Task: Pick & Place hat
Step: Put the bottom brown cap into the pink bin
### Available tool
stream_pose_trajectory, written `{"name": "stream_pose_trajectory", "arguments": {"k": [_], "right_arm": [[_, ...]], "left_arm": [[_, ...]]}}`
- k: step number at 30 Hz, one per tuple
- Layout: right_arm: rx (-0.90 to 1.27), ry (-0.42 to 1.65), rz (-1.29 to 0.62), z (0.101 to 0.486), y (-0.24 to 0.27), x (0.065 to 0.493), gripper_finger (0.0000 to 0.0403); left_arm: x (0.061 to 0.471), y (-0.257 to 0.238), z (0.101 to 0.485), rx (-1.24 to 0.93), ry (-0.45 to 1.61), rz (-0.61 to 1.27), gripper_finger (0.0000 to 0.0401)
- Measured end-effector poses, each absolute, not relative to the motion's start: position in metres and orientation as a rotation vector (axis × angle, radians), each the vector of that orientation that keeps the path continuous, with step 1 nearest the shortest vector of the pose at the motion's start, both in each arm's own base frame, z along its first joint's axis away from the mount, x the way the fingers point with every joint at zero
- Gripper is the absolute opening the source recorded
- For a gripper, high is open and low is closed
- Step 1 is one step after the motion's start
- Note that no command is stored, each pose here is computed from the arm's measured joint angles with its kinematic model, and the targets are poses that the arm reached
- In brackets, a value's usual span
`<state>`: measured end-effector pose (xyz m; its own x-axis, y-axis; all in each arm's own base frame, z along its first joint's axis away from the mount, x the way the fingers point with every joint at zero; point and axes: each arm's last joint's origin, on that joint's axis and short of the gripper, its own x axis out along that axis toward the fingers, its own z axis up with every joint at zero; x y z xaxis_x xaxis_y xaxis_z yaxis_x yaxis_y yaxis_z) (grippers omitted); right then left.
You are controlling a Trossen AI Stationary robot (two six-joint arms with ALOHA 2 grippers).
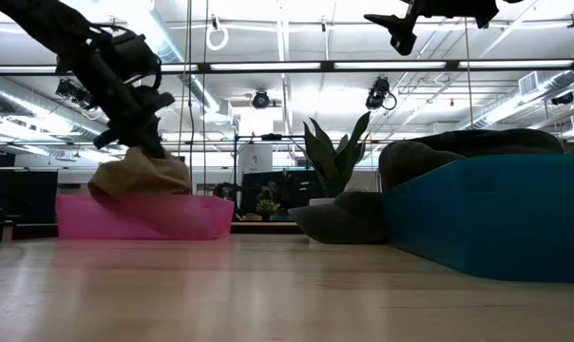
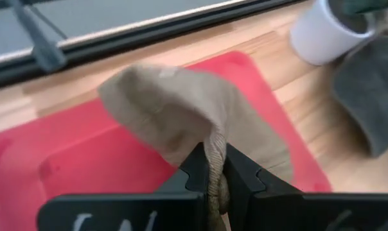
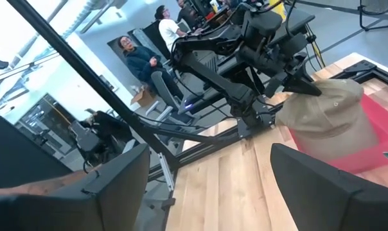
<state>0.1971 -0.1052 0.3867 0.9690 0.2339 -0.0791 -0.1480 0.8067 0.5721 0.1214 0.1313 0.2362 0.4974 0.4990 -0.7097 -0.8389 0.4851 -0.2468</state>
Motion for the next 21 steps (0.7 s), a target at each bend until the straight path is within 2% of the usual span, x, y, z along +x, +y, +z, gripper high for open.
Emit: {"name": "stream_pose_trajectory", "arguments": {"k": [10,21], "right_arm": [[0.614,0.146,0.186,0.387,-0.106,0.197,0.0323],[0.609,0.14,0.169,0.387,-0.106,0.197,0.0323]], "left_arm": [[0.102,0.141,0.218,-0.802,0.584,1.033,0.0024],[0.114,0.147,0.231,-0.761,0.406,0.936,0.0024]]}}
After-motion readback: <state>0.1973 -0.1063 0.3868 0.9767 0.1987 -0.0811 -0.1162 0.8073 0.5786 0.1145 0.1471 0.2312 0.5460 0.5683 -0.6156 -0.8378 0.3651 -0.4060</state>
